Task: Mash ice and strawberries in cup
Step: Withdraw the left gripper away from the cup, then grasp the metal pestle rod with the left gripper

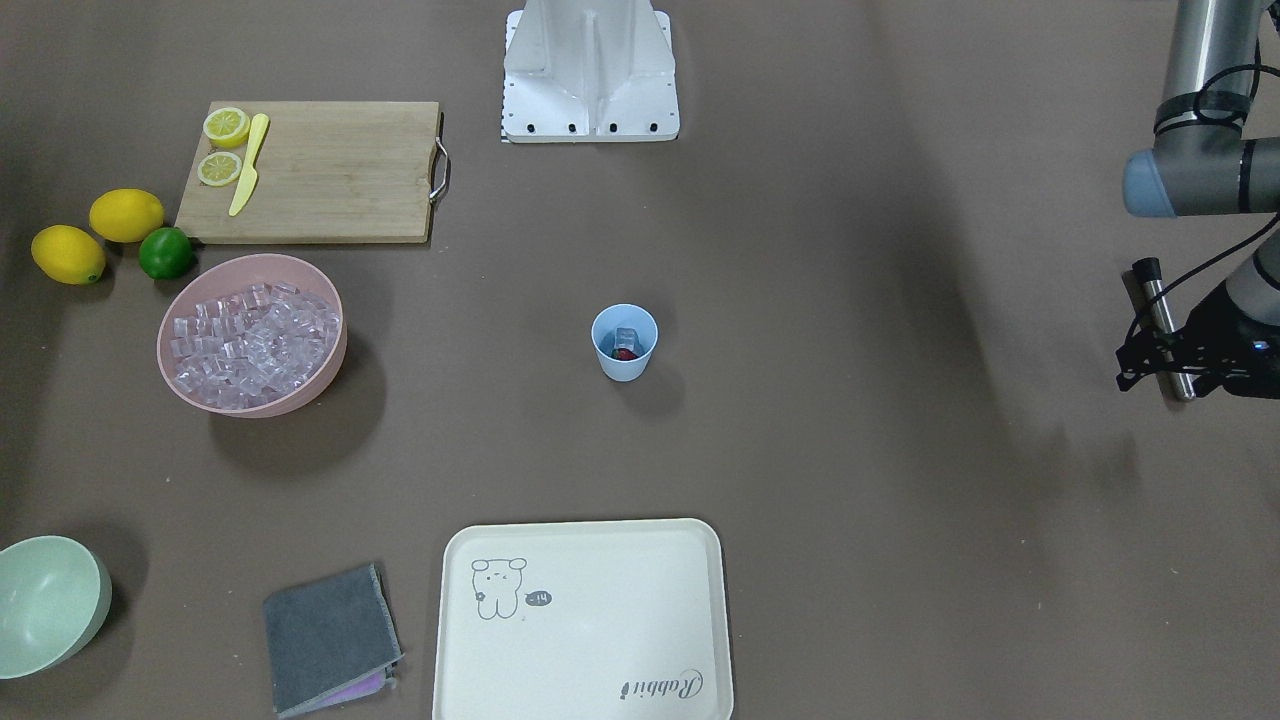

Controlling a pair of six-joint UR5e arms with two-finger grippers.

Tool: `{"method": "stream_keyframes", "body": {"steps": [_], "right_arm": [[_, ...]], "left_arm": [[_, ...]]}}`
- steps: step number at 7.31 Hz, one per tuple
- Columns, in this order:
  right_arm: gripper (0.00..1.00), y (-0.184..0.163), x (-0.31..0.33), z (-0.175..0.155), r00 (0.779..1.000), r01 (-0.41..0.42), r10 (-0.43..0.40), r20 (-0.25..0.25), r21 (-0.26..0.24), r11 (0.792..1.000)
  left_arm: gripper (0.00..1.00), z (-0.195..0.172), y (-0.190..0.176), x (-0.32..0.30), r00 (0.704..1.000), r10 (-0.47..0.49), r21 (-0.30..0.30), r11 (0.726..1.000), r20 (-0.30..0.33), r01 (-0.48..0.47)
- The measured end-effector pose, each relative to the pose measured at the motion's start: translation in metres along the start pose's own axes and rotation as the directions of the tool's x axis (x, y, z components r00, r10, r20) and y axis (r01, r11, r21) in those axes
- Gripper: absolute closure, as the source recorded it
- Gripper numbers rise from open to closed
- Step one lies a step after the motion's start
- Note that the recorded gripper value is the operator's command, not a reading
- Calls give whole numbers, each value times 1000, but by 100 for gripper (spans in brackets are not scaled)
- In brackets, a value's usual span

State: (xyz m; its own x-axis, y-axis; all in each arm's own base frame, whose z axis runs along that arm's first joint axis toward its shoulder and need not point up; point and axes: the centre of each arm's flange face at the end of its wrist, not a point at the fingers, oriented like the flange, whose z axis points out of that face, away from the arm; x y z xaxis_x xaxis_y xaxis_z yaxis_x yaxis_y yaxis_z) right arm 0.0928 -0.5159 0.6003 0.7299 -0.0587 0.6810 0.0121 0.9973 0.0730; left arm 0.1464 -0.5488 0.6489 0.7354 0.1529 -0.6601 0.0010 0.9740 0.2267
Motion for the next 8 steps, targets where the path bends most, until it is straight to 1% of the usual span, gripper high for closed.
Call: {"method": "stream_keyframes", "body": {"steps": [1,3,5,6,8], "right_arm": [[1,0,-1,-1,1000,1,-1,0,1,1000],[1,-1,-2,-2,1000,4,-4,1,4,1000],[1,-1,-3,-3,1000,6,-6,1,6,1000],[1,-1,-3,-3,1000,7,-7,0,6,1000],[1,-1,-5,-6,1000,11,-11,-1,12,1000]], "left_arm": [[3,2,4,-20,1000,12,-3,1000,8,-12],[3,7,19,-42,1000,18,-4,1000,13,-17],[7,14,39,-58,1000,-30,7,1000,3,30],[6,17,46,-63,999,-50,12,999,-6,50],[11,19,51,-63,995,-91,21,996,-33,92]]}}
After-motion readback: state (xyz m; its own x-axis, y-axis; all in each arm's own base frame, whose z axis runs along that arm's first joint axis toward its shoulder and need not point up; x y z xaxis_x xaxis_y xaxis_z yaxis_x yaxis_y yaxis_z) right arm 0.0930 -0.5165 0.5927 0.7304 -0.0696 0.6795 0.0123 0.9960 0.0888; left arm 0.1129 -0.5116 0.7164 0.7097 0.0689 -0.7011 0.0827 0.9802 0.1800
